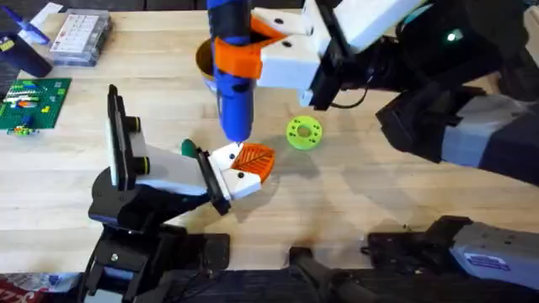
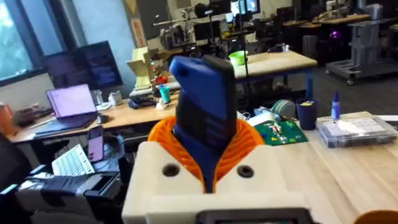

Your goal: Pick up the gripper from the table and insert it into the empty holder that is missing its gripper. Then pick up a screw, insert it into the mounting hole, and use the screwdriver to tighten it. Finally, clean up the table by picking up the vegetable and placing it into the bucket.

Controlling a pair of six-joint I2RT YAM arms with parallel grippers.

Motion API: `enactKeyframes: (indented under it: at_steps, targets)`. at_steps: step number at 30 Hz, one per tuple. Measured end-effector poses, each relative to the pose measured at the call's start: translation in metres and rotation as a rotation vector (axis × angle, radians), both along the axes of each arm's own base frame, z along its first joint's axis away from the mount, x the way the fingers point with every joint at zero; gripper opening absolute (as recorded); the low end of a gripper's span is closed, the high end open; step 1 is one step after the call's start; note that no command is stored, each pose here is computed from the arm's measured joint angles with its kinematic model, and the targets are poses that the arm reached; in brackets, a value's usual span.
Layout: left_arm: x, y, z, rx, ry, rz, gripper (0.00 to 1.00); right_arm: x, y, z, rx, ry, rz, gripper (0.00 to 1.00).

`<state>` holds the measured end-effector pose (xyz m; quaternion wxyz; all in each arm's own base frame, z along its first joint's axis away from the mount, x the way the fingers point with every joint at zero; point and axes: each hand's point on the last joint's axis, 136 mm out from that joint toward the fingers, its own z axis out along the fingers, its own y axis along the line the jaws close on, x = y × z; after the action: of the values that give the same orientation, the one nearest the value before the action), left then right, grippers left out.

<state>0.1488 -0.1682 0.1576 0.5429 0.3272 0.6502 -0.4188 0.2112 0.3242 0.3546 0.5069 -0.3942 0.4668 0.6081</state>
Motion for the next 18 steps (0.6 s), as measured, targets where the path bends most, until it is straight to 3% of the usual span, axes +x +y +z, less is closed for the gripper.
enactKeyframes:
  at_steps: [9,18]
  targets:
    - [0.000,0.000,0.000,0.000,0.000,0.000,0.017,0.026,-0.018,0.009,0.013,0.008,-0.077,0.038]
    - [0.000,0.000,0.000,0.000,0.000,0.000,0.017,0.085,-0.066,-0.002,-0.023,0.029,-0.283,0.037]
